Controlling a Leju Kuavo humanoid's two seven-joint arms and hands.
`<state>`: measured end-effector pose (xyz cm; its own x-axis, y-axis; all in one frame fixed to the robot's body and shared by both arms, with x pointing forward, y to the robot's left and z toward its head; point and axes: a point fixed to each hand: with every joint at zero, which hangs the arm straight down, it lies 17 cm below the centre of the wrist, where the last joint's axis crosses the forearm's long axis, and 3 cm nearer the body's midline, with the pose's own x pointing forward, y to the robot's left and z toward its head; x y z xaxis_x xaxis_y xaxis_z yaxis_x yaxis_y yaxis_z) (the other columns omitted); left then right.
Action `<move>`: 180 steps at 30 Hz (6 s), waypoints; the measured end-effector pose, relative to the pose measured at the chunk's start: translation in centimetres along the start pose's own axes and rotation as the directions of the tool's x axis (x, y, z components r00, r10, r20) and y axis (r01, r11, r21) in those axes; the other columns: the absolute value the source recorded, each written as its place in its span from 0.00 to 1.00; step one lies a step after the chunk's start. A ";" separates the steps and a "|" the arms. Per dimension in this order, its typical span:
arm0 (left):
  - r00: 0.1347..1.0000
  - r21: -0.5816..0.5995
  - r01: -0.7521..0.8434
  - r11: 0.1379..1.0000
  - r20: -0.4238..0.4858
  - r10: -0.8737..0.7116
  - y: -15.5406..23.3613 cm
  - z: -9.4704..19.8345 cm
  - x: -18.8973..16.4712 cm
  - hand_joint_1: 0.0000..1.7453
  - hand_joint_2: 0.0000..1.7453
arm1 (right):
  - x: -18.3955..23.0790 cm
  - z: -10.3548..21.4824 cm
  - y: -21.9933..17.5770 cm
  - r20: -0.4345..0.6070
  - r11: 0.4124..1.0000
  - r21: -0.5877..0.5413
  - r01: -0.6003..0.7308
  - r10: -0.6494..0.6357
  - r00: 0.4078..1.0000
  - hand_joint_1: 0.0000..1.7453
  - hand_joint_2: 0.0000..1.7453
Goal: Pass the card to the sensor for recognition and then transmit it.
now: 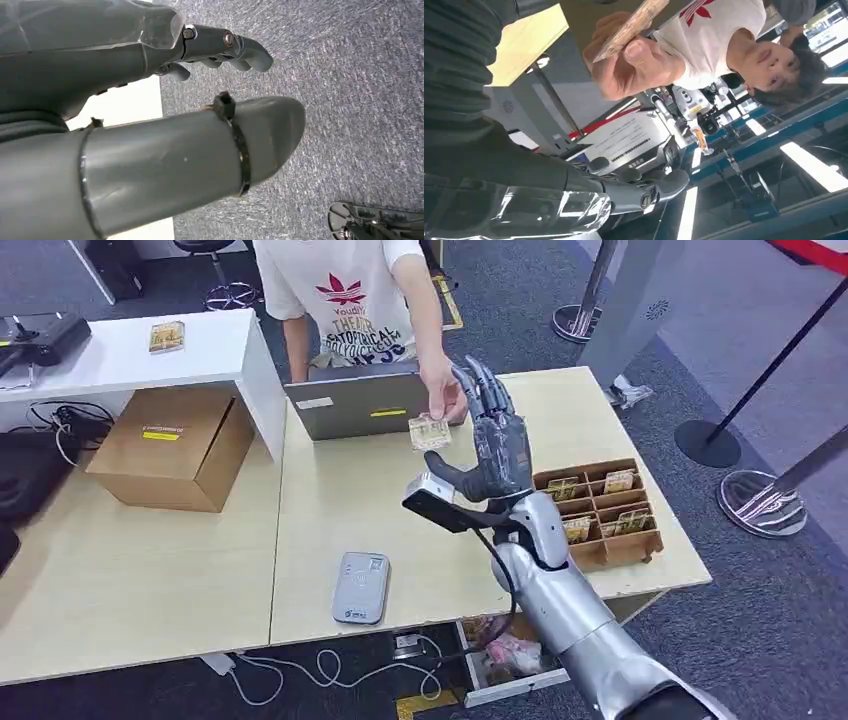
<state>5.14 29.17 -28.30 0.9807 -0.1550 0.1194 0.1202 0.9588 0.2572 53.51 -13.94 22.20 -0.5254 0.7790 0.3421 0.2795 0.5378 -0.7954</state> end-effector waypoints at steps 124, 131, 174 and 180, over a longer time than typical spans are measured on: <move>0.985 -0.038 0.153 0.988 0.085 -0.149 -0.4 0.0 2.0 0.00 0.00 | 3.6 16.6 20.7 -0.532 0.342 0.705 0.621 -0.324 0.782 1.00 1.00; 0.986 -0.032 0.150 0.988 0.074 -0.147 -0.4 0.0 2.0 0.00 0.00 | 4.7 17.4 21.8 -0.548 0.280 0.739 0.613 -0.280 0.788 1.00 1.00; 0.983 -0.047 0.158 0.986 0.105 -0.152 -1.7 0.4 2.7 0.00 0.00 | 1.4 14.7 20.9 -0.573 0.365 0.715 0.596 -0.183 0.799 1.00 1.00; 0.983 -0.045 0.159 0.986 0.105 -0.153 -1.7 0.4 2.7 0.00 0.00 | -0.2 15.9 20.9 -0.594 0.367 0.712 0.598 -0.138 0.792 1.00 1.00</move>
<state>7.51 27.03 -28.04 0.9290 -0.3241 0.1785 0.2810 0.9319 0.2294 46.75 -7.99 -2.46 0.0226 0.7343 0.6784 -0.7840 0.4341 -0.4438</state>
